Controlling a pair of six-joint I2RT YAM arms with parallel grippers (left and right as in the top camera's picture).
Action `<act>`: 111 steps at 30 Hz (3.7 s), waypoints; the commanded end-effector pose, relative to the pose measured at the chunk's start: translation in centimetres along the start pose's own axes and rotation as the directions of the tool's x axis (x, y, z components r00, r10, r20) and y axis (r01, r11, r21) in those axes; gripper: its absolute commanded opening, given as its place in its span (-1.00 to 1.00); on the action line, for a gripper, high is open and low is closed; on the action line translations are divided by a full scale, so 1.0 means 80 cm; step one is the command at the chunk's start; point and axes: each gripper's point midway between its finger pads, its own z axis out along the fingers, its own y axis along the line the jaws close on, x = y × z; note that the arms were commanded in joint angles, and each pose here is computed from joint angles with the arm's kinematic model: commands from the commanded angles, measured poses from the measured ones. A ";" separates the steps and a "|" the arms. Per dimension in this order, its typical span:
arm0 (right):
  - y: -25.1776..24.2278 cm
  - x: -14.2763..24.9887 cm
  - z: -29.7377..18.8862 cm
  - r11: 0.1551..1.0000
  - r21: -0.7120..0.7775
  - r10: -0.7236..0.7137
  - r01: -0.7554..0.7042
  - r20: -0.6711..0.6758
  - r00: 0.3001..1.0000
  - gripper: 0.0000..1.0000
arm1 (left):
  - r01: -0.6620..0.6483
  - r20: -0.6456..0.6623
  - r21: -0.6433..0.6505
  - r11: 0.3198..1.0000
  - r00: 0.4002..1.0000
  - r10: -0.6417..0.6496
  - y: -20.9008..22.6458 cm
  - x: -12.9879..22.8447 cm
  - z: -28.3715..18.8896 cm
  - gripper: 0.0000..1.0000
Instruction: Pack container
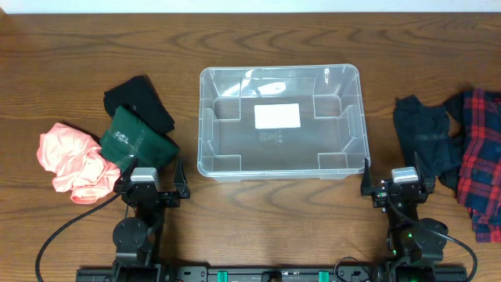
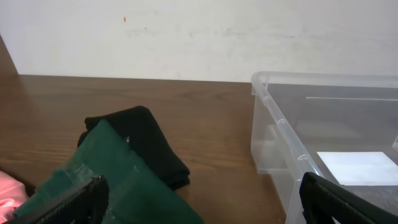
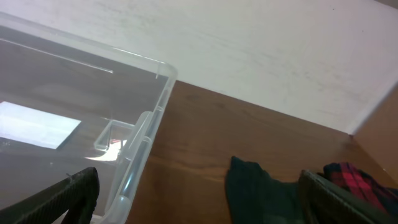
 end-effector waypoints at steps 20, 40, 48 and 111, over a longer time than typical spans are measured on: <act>-0.035 -0.057 -0.010 0.971 0.098 0.215 -0.217 0.034 0.976 0.98 | 0.196 -0.102 -0.003 0.981 0.976 -0.195 -0.007 -0.038 -0.013 0.96; -0.119 -0.085 0.091 0.956 0.225 0.292 -0.189 -0.656 0.696 0.98 | 0.085 -0.683 -0.125 0.989 0.716 -0.147 -0.011 -0.083 0.021 0.96; -0.213 -0.037 0.086 0.859 0.500 0.340 0.109 -0.717 0.608 0.98 | 0.084 -0.679 -0.125 0.989 0.719 -0.147 -0.011 -0.085 0.026 0.96; -0.307 0.143 0.127 0.789 0.591 0.482 0.170 -0.766 0.424 -0.98 | 0.083 -0.695 -0.130 0.988 0.704 -0.150 -0.011 -0.077 0.035 0.96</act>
